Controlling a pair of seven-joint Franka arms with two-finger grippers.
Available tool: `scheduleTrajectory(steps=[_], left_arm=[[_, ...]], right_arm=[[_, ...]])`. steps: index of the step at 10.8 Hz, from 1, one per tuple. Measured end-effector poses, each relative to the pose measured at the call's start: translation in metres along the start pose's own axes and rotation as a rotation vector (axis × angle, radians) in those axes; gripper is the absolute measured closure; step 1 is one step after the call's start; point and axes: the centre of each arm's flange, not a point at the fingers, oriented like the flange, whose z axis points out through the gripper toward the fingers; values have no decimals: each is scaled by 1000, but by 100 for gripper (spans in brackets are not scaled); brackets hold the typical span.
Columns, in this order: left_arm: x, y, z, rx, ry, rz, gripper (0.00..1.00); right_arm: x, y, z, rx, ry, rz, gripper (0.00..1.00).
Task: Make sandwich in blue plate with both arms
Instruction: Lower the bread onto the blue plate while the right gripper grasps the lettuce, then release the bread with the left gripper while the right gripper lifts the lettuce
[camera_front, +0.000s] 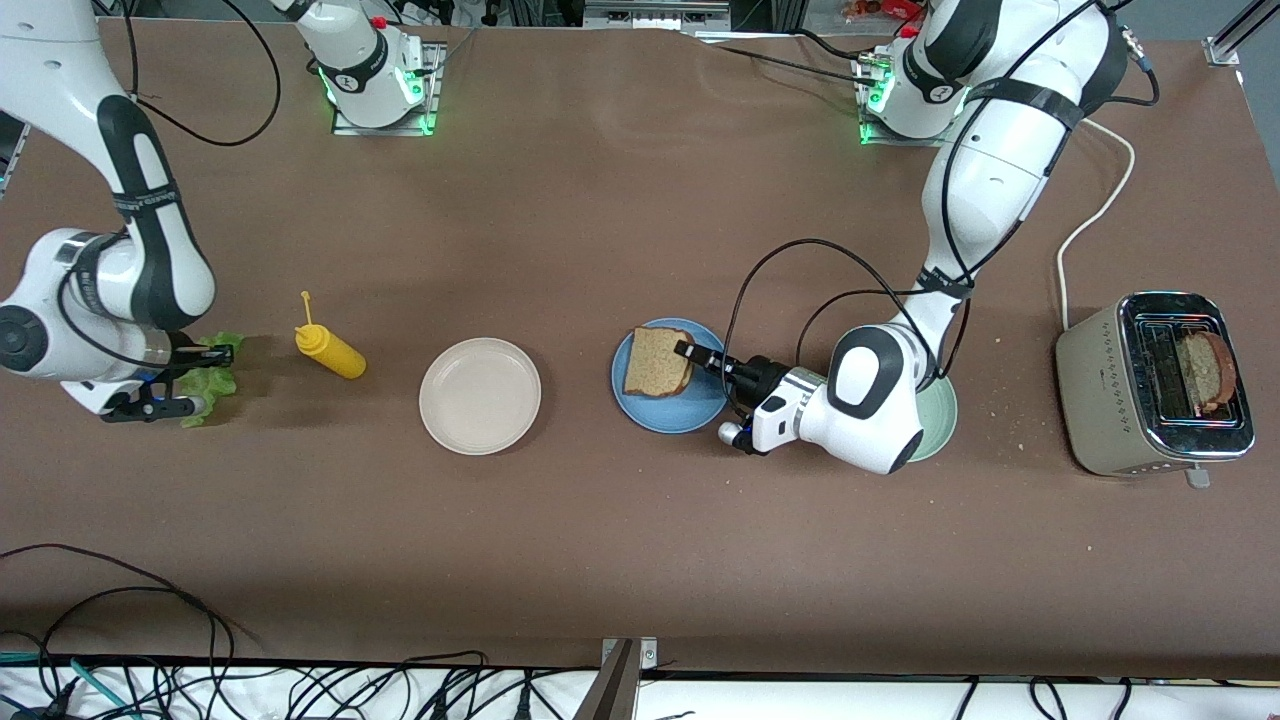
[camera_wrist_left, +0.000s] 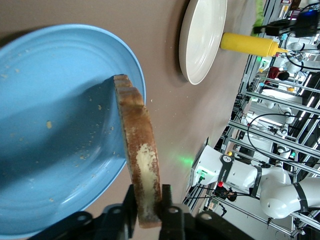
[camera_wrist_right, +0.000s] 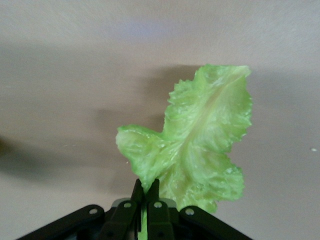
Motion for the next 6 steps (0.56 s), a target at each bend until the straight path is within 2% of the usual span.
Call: scheduleTrajectory(steps=[1, 3, 5, 6], left_arm=[[0, -2, -3, 2, 4, -2, 64], [-2, -9, -10, 61, -6, 14, 39], [-4, -14, -28, 178, -20, 48, 9], [-5, -12, -40, 236, -21, 67, 0]], right_arm=[[2, -3, -25, 5, -15, -6, 95], [3, -13, -71, 14, -33, -23, 95], [5, -32, -116, 17, -20, -54, 95], [6, -42, -136, 17, -7, -71, 95]])
